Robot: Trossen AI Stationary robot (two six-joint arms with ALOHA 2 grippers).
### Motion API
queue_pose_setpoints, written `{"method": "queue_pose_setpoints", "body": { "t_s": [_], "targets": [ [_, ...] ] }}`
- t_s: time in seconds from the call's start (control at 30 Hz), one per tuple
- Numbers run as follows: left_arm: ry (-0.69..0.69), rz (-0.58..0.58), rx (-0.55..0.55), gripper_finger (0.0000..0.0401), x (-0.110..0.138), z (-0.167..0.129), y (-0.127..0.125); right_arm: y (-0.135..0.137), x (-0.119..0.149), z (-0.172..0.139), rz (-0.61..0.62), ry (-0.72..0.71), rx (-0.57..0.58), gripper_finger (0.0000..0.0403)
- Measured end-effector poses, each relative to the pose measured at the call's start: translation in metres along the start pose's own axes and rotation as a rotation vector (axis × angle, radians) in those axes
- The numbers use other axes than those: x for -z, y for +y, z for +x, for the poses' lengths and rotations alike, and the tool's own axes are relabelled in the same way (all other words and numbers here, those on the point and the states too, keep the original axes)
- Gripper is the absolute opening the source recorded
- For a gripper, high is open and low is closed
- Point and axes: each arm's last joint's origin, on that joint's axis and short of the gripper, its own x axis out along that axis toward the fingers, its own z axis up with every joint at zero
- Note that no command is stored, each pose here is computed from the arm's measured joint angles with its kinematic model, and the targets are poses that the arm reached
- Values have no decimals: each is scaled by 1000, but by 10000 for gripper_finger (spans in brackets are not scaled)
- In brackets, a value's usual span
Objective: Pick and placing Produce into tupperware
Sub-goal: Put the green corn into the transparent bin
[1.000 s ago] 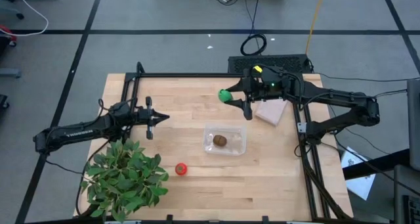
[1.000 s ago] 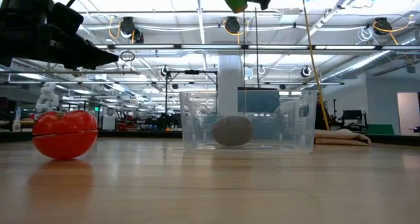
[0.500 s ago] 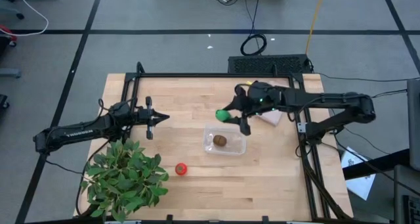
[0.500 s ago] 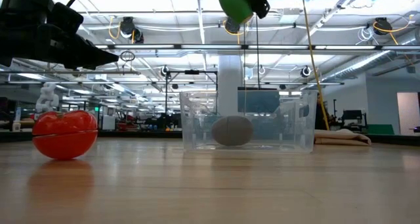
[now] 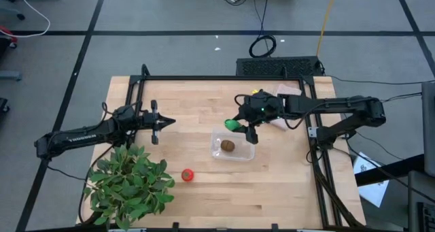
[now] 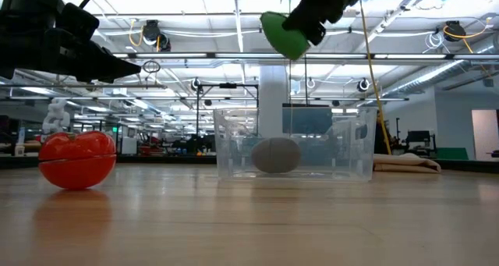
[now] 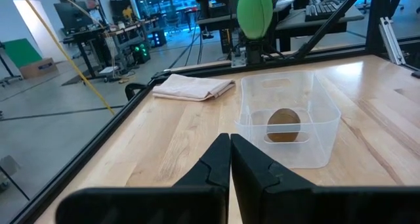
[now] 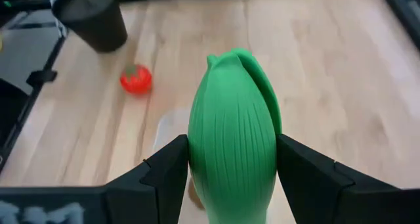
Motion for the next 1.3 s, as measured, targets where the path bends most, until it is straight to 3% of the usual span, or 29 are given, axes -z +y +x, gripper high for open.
{"method": "queue_pose_setpoints", "body": {
  "t_s": [0.83,1.07,1.3],
  "targets": [
    [2,5,0,17,0,0,0,-4,41,29,99,319,3,201],
    [3,5,0,17,0,0,0,-7,43,48,112,385,0,201],
    [6,9,1,17,1,0,0,-11,43,45,135,417,5,201]
  ]
}}
